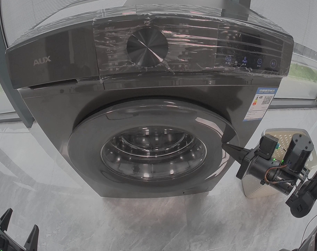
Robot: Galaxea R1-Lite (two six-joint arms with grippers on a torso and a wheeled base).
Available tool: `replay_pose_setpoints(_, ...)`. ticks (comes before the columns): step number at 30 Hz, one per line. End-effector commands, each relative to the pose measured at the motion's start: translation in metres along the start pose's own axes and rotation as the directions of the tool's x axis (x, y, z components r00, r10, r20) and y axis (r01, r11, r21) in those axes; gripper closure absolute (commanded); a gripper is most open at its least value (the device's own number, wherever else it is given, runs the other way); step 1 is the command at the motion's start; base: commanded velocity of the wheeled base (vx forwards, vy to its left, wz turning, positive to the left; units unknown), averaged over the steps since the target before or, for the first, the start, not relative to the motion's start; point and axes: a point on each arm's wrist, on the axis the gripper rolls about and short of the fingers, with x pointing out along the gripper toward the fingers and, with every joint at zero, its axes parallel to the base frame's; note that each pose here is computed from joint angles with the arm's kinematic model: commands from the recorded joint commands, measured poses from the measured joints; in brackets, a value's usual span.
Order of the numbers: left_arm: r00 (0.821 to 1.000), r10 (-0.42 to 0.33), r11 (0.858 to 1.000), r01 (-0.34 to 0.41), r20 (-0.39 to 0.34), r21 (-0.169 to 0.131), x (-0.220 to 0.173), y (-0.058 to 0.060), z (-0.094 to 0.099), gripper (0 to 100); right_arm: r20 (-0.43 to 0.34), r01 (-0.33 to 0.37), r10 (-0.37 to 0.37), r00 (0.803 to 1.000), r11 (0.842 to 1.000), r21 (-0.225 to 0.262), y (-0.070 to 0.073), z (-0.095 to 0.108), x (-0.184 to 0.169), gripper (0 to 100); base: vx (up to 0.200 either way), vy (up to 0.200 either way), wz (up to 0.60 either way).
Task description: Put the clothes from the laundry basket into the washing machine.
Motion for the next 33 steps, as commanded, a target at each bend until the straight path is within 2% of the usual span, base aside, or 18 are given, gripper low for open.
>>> replay_pose_setpoints(1,1.000,0.001,1.000,-0.001,-0.002,0.000,0.000,0.000,-0.005,0,0.008,0.010,-0.010,1.000,1.000,-0.003,-0.001,-0.001,0.004,100,0.000,0.000,0.00)
replay_pose_setpoints(3,1.000,-0.001,1.000,0.001,-0.002,0.000,0.000,0.000,-0.005,0,0.008,0.010,-0.010,1.000,1.000,-0.003,-0.001,-0.001,0.004,100,0.000,0.000,0.00)
replay_pose_setpoints(9,1.000,-0.001,1.000,0.001,-0.003,0.000,0.000,0.000,-0.005,0,0.010,0.011,-0.011,1.000,1.000,-0.006,-0.001,0.000,0.004,100,0.200,0.000,0.00)
replay_pose_setpoints(20,1.000,-0.001,1.000,0.001,-0.003,0.000,0.000,0.000,-0.005,0,-0.010,0.011,-0.012,1.000,1.000,-0.025,0.000,-0.003,-0.003,100,0.000,0.000,0.00)
replay_pose_setpoints(23,1.000,-0.001,1.000,0.001,-0.002,0.000,0.000,0.000,-0.005,0,-0.071,-0.018,0.017,0.997,1.000,-0.018,0.011,-0.014,-0.019,100,0.000,0.000,0.00)
replay_pose_setpoints(26,1.000,-0.001,1.000,0.001,-0.003,0.000,0.000,0.000,-0.005,0,-0.091,-0.035,0.033,0.995,0.999,-0.014,0.017,-0.016,-0.035,100,0.000,0.000,0.00)
replay_pose_setpoints(32,1.000,-0.001,1.000,0.001,-0.002,0.000,0.000,0.000,-0.005,0,-0.016,-0.042,0.042,0.999,0.998,-0.035,0.024,0.003,-0.065,100,0.000,0.000,0.00)
replay_pose_setpoints(33,1.000,-0.001,1.000,0.001,-0.002,0.000,0.000,0.000,-0.005,0,0.003,-0.046,0.046,0.999,0.998,-0.042,0.026,0.006,-0.070,0,0.000,0.000,0.00)
